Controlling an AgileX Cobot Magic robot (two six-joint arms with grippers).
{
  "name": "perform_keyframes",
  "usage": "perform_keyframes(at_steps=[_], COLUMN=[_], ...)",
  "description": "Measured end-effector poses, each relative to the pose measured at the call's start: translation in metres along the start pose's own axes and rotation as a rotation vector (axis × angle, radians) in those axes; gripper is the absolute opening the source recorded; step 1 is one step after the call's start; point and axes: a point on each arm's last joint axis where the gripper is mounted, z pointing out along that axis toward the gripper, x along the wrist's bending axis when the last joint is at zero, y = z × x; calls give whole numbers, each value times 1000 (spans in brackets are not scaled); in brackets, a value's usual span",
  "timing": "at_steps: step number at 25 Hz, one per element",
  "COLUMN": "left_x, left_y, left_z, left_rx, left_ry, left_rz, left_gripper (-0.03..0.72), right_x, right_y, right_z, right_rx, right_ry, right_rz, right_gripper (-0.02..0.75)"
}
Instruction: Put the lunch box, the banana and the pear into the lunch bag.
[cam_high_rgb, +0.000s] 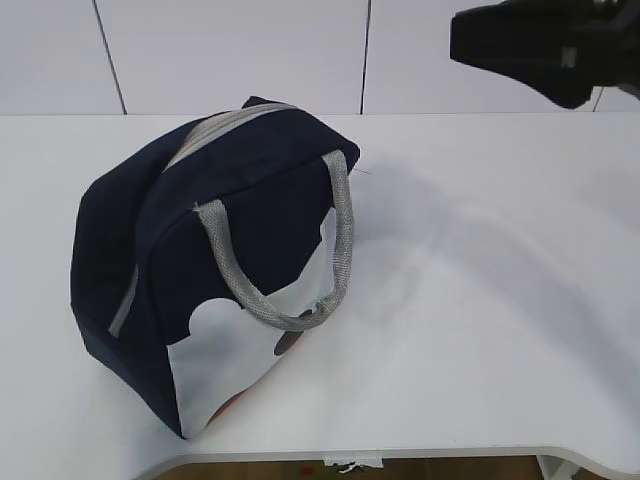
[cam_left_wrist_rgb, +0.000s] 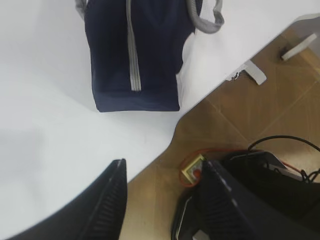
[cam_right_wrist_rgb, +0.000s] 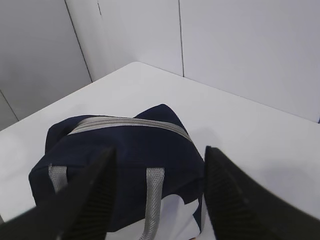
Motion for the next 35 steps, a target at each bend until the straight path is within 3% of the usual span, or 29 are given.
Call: perform_keyframes(at_steps=[2,4,7,8,9,15,22,35], left_x=[-4,-4,-4,-8,-9,-12,-14,-15], left_y=[-18,-40,-40,-71,-79,-110,-128,-130], left_z=[-12,-1,-1,3,4,12,13,11], left_rx=[-76,-49,-49,-84,-101,-195,-288,-312], left_ry=[14,19,19,22,21,30,43,50], left_rz=[11,8,8,12,12,20,29,29], left_gripper=[366,361,361,360,358,349,320,293], right_x=[0,0,0,1,2,8,15,-19], right_y=[0,0,0,1,2,11,-8,-13], right_z=[0,0,0,-2,-4,-20,-36,-46], right_rx=[0,0,0,-4,-13,-65,-57,-129], right_ry=[0,0,0,0,-1,-2,-7,-406], right_rz=[0,0,0,-2,-5,-27,-22,-33], right_gripper=[436,436,436,436,436,436,436,436])
